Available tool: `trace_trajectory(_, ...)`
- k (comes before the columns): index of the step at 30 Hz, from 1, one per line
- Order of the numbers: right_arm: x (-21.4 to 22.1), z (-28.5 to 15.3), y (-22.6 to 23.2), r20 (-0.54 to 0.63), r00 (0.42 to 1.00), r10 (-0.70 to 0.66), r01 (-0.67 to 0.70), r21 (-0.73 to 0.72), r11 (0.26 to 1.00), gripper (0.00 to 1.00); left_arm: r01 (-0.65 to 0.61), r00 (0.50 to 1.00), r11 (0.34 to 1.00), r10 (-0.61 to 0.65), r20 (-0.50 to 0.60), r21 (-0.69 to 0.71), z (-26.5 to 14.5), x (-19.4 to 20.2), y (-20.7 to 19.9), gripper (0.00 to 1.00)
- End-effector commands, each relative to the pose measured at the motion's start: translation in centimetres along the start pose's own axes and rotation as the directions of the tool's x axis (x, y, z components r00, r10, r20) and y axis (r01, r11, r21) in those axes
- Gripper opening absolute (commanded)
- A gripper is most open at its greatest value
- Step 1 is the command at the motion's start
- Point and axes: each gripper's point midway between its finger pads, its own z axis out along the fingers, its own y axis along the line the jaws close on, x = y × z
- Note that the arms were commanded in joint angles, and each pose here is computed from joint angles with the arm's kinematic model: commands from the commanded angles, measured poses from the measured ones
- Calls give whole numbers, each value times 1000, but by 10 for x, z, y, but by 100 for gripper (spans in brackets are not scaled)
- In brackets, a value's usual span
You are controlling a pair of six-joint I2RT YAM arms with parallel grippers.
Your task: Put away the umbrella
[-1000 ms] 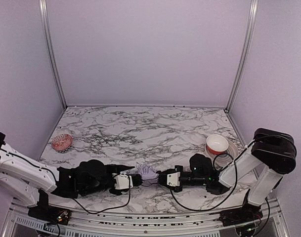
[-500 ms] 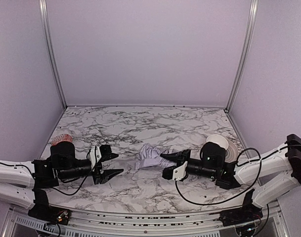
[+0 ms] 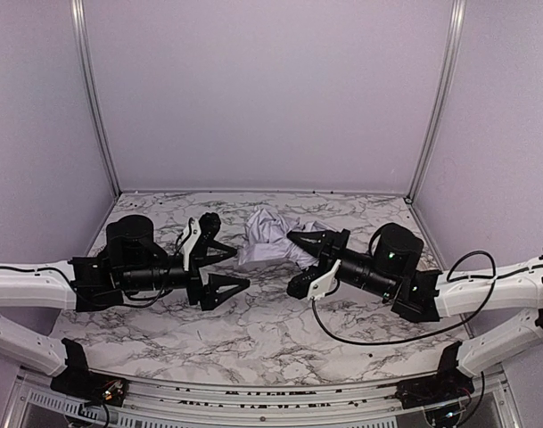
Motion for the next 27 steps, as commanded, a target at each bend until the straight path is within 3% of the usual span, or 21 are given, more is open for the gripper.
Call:
trace_trajectory(1,-14,-6,-46,39,998,-57,52,115,992,0,37,999,999,-38,37,33,-11,-11,5,88)
trace_trajectory(8,-15,-5,-48,44,997,-68,62,121,991,0,176,979,971,-189,72,161,-7,-18,11,87)
trace_trajectory(14,-14,-6,-53,32,997,-77,72,127,989,0,255,963,898,-268,-15,358,2,-19,-14,56)
trace_trajectory(23,-11,-4,-46,19,997,-76,74,107,992,0,221,970,904,-242,12,367,1,-31,-15,57)
trace_trajectory(25,-11,-3,-45,21,997,-76,73,104,992,0,215,971,902,-237,14,374,1,-32,-16,45)
trace_trajectory(26,-11,-3,-45,21,997,-76,73,102,992,0,215,971,902,-237,13,374,1,-32,-16,32)
trace_trajectory(27,-11,-3,-45,21,997,-77,75,101,992,0,215,971,902,-237,12,374,1,-31,-16,11)
